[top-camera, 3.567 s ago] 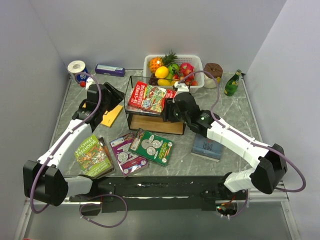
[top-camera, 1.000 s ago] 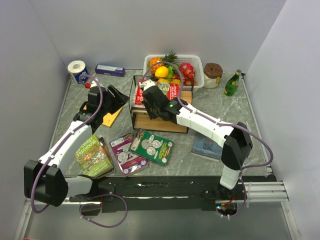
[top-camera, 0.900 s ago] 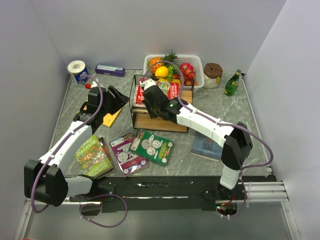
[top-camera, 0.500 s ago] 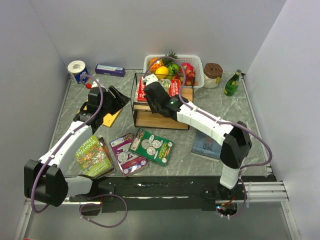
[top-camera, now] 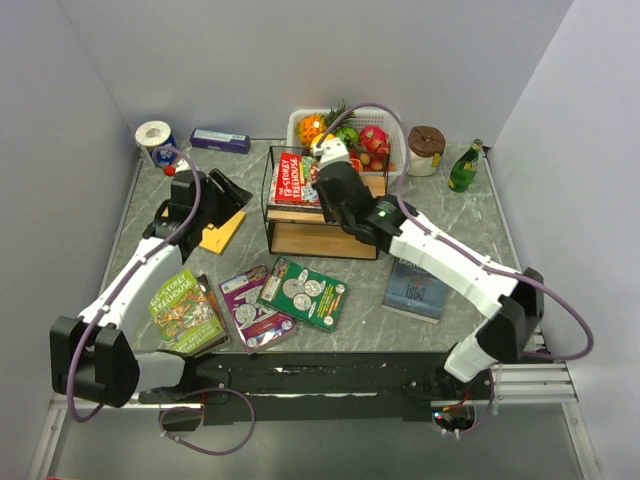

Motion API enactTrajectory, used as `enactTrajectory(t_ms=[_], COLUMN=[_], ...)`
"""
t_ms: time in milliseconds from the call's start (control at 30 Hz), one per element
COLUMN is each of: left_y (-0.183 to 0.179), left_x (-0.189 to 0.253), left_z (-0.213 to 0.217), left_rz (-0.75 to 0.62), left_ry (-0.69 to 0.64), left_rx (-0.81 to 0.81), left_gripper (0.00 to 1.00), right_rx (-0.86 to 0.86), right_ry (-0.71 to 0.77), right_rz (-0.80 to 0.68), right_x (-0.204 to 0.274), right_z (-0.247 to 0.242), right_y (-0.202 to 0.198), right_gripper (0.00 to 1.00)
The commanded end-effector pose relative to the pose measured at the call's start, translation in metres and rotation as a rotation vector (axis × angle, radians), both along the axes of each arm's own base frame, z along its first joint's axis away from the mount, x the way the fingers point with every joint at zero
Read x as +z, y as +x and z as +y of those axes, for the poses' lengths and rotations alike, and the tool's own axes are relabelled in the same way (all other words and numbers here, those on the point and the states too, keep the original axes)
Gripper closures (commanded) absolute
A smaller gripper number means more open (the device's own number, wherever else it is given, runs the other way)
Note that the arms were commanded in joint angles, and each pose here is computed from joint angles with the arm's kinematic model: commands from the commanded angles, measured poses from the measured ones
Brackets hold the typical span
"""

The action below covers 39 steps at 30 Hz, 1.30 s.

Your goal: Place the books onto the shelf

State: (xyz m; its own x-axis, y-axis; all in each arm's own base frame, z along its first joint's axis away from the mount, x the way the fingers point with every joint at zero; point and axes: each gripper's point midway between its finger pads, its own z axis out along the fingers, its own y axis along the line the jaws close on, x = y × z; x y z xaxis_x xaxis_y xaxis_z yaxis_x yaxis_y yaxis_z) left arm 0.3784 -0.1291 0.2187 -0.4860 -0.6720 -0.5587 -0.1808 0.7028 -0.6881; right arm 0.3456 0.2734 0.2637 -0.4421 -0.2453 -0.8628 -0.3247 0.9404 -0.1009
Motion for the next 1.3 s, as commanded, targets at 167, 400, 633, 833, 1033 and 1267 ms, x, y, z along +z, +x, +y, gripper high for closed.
enactTrajectory(t_ms=[167,400,633,833,1033,1267], left_y=[0.016,0.020,0.023,0.027,0.039,0.058], left_x=[0.005,0.001,-0.001,-0.008,-0.015,-0.033], left_z=[-0.014,-0.019,-0.019,-0.003,0.006,-0.011], left_rz=[-0.017,-0.006,0.001,0.023,0.052,0.105], left_ry=[-0.055,-0.066,-0.063,-0.009,0.007,-0.023], left_rx=[-0.045,-0.061,-0.061,0.021,0.083,0.030], left_gripper=[0.37,0.37,0.37,0.37,0.37,0.39], right_rx=[-0.219,-0.258,-0.260,-0.275,-0.272,-0.251], right_ry=[-0.009,-0.058,-0.090,-0.092,-0.081,-0.053], right_rz=[-0.019,0.026,0.083,0.109,0.104,0.111], right_x=[0.014,-0.009,-0.036,-0.048,-0.049,-0.051], right_z=[-0.074,-0.085,-0.081,-0.082,-0.083,-0.077], right_y=[0.024,0.033,0.041,0.046,0.045,0.047], right_gripper=[1.00,1.00,1.00,1.00,1.00,1.00])
